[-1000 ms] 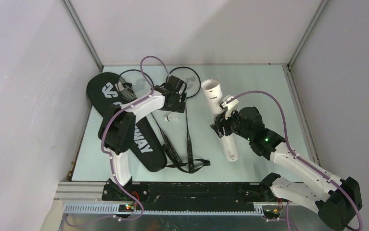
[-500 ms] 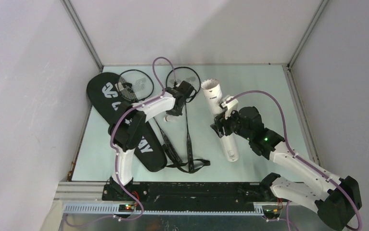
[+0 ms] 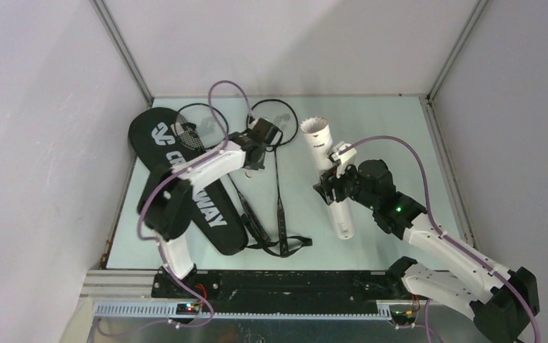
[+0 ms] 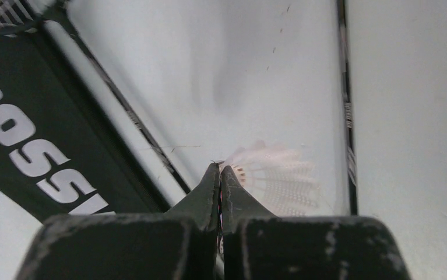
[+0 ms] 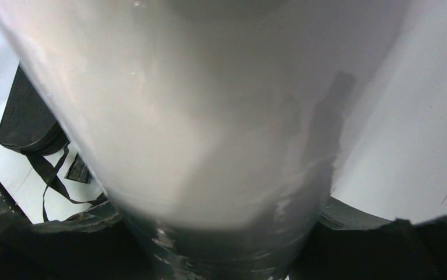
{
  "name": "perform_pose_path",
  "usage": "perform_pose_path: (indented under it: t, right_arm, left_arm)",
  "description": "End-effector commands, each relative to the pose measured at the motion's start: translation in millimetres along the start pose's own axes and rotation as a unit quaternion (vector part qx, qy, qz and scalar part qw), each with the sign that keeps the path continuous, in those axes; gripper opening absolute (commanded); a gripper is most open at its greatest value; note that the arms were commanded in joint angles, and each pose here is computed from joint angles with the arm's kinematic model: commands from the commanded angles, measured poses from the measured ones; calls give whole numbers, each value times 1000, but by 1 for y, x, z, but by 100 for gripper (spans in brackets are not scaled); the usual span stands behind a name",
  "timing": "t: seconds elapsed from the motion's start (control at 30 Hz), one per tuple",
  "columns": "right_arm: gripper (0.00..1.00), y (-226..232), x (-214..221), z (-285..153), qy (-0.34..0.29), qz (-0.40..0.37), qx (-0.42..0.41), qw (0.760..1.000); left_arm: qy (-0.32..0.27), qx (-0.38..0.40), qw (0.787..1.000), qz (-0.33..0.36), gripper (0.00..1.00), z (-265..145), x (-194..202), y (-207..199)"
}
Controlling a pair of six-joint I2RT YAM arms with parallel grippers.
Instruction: Pack up the badminton gear
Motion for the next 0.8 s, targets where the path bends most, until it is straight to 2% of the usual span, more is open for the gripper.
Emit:
perform_pose_path:
  t: [0.0,0.07,0.1,0.13,0.17,0.3,0.4,0.47,0.57,0.77]
  right_arm:
    - [39,1,-21,-4,-57,-30,-10,998]
    - [39,5,-22,-4,-68,-46,-23,996]
    - [39,6,-24,-4,-75,-51,-27,995]
    - [39,10,-27,-4,-85,-61,-38,994]
    - [39,12,-31,-4,-98,-69,-43,992]
    - [42,29,-40,-6,-139,-148,-86,975]
    - [42,43,-42,-4,-174,-216,-106,955]
    - [41,47,-44,-2,-196,-269,-107,937]
    - [40,46,-50,-1,-215,-309,-95,921]
    - [40,44,-57,-2,-231,-340,-86,908]
  left_arm:
    - [-134,80,986,-65,0,-91,-58,16]
    - [-168,150,971,-81,0,-130,-67,18]
    - [-204,192,955,-95,0,-160,-75,24]
    - [-211,240,944,-86,0,-178,-74,20]
    - [-244,284,923,-91,0,-205,-76,26]
    - [-293,452,841,-57,0,-284,-57,31]
    - [-290,565,772,-22,0,-332,-35,28]
    - [-275,617,737,-1,0,-354,-18,28]
    - [-273,649,710,11,0,-372,0,34]
    - [-252,681,688,9,0,-376,22,33]
Point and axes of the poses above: each gripper's point midway between its finger pads, its own z axis out along the fingers, its own y axis along the line the jaws close on, x = y × z, the point moved 4 cm from there along -z, back along the fingers, and after that the axes turned 11 degrees about -z, right-handed, at the moved point
